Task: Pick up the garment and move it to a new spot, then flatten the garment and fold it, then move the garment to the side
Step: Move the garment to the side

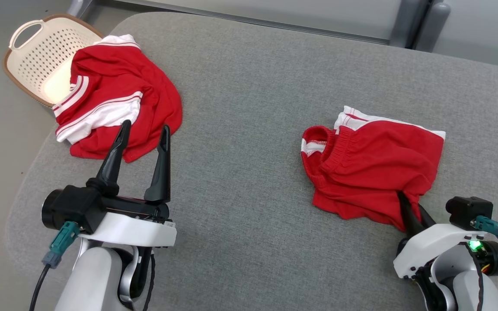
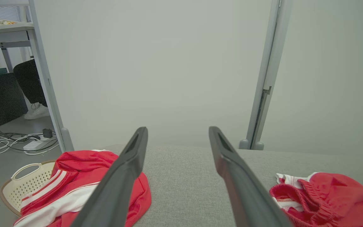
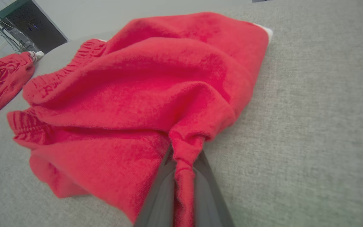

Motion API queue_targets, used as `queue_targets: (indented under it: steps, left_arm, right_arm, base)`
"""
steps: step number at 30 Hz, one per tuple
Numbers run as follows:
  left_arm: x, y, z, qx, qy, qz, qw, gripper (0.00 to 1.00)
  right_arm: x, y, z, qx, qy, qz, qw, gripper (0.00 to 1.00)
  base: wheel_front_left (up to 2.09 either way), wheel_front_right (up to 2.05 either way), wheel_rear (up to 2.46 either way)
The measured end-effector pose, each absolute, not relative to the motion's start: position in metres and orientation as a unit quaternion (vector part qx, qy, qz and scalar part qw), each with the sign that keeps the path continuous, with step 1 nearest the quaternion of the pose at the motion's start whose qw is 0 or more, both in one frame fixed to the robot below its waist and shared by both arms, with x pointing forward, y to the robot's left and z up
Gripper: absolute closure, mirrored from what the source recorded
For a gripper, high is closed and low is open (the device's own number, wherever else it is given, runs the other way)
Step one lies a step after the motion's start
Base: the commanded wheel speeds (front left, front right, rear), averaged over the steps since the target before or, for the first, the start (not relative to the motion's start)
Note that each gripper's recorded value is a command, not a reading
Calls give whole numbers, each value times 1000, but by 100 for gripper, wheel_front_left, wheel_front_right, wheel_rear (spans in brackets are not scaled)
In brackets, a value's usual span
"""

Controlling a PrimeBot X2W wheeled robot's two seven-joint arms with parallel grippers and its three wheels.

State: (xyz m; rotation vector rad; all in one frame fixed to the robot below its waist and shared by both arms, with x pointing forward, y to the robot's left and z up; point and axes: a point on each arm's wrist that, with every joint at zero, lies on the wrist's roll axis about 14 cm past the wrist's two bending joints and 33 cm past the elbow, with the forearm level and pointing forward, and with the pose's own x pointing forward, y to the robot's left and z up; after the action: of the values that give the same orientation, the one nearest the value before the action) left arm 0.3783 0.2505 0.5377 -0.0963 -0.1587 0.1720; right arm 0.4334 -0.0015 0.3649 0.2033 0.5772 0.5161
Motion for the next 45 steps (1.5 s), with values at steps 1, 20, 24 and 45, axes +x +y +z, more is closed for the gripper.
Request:
queue_targets:
  steps: [1,20,24,45]
  left_arm:
    - [380,250,538,-49,-81,85,992,0]
    - [450,138,534,-65,-94,-103,988,0]
    - [464,94,526,-76,-89,-169,979,0]
    - [516,-19,467,-123,-67,-351,926,0]
  right_arm:
    - [433,-1,367,100,278,252,922,100]
    - [417,-100,388,70,240,162,955,100]
    - [414,-129,387,60,241,138,959,100]
    - [468,-403,344,-120,305,-110,938,100]
  base:
    - [0,0,0]
    - [0,0,0]
    - [0,0,0]
    - [0,0,0]
